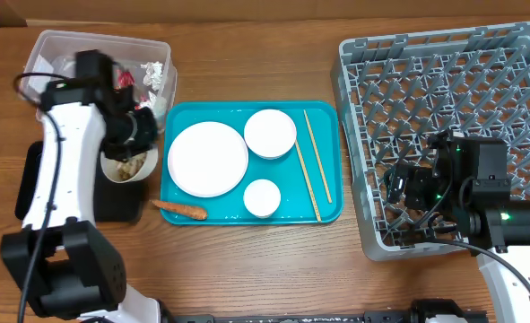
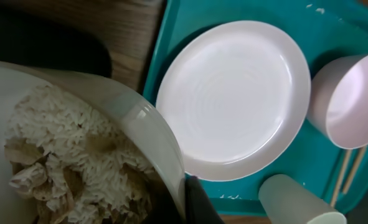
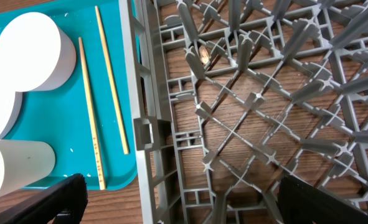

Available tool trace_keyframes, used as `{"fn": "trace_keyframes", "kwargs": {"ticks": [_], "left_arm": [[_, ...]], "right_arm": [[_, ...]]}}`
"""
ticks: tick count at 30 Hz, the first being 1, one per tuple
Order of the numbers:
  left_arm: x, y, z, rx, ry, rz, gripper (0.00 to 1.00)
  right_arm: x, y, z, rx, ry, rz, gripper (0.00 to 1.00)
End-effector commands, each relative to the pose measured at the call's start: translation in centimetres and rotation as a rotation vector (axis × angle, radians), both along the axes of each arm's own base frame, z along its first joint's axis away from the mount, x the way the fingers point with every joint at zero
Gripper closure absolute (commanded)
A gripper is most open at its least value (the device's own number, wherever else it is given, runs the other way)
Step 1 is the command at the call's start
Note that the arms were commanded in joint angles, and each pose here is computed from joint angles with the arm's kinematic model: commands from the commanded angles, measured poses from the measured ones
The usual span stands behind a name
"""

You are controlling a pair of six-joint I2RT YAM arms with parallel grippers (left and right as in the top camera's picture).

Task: Sort waste into correct bins and load items into the dishwasher
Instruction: 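Tip the bowl over the black tray to dump the rice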

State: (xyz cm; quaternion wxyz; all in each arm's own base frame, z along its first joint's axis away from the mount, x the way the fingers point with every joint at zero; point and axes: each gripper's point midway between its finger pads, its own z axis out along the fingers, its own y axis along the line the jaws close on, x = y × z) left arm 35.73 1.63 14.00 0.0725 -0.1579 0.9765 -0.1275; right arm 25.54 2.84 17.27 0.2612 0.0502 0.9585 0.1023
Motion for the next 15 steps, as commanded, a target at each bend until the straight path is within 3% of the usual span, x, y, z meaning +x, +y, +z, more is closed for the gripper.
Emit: {"fn": "trace_keyframes", "kwargs": {"ticks": [1, 15], "left_arm": [[0.0, -0.6, 1.5, -0.191, -0.108, -0.09, 0.96], [-0.9, 5.7, 1.3, -0.583, -0.396, 0.097, 0.96]], "right_arm": [[0.5, 0.2, 1.2, 0.007, -0.035, 0.004, 0.0], [0.5, 0.2, 1.2, 0.007, -0.036, 0.004, 0.0]]}}
